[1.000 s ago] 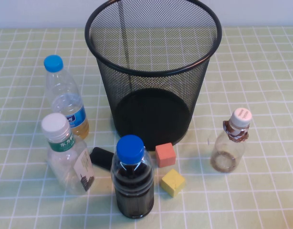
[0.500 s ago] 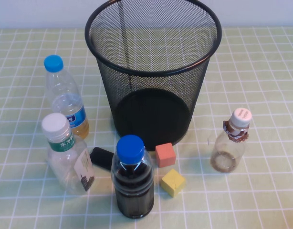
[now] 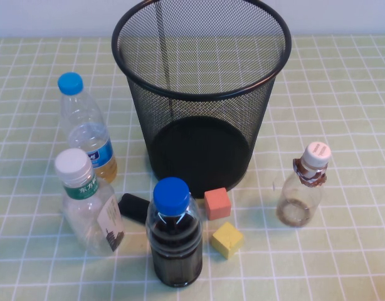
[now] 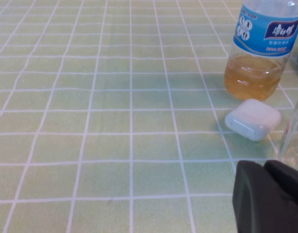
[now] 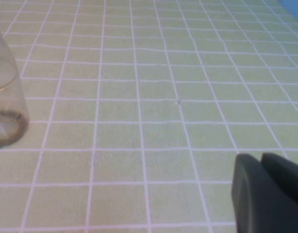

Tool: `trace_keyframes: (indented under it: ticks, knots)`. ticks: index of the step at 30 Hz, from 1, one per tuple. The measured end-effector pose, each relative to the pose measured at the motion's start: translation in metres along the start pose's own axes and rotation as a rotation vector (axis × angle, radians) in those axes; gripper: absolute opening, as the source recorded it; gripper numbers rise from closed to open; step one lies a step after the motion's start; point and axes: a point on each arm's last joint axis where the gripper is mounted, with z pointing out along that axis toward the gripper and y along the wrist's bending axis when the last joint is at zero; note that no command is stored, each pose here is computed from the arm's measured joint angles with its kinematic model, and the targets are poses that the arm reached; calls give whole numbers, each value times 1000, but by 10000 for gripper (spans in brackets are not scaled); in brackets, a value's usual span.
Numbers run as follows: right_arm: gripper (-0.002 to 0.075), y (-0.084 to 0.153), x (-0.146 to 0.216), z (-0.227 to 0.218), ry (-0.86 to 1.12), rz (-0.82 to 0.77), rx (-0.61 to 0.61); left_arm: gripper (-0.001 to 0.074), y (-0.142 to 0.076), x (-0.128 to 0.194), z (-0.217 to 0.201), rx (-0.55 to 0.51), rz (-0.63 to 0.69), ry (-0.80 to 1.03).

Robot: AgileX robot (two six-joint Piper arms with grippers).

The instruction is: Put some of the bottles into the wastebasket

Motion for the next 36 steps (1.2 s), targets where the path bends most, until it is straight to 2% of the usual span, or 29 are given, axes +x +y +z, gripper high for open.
trace_keyframes:
  ticks: [2,5,11,16,22,25,28,30,36]
  knots:
    - [0,0,-5,0,-60,0,2,-4,0,0,0,0,0,0]
    - [0,-1,-22,-3,-249,1,8,-4,0,0,0,1,-2,0]
    - [0,-2,-68,-30,-841,4,29,-4,0,0,0,1,-2,0]
    - [0,-3,-82,-52,-1124,6,39,-4,0,0,0,1,-2,0]
    - [0,-9,-87,-62,-1238,58,86,-4,0,0,0,1,-2,0]
    - [0,-11,-92,-66,-1270,146,51,-4,0,0,0,1,-2,0]
    - [0,-9,-113,-80,-1323,124,26,-4,0,0,0,1,-2,0]
    - [0,-8,-132,-88,-1285,122,-4,-4,0,0,0,1,-2,0]
    - [0,-11,-199,-99,-994,223,-63,-4,0,0,0,1,-2,0]
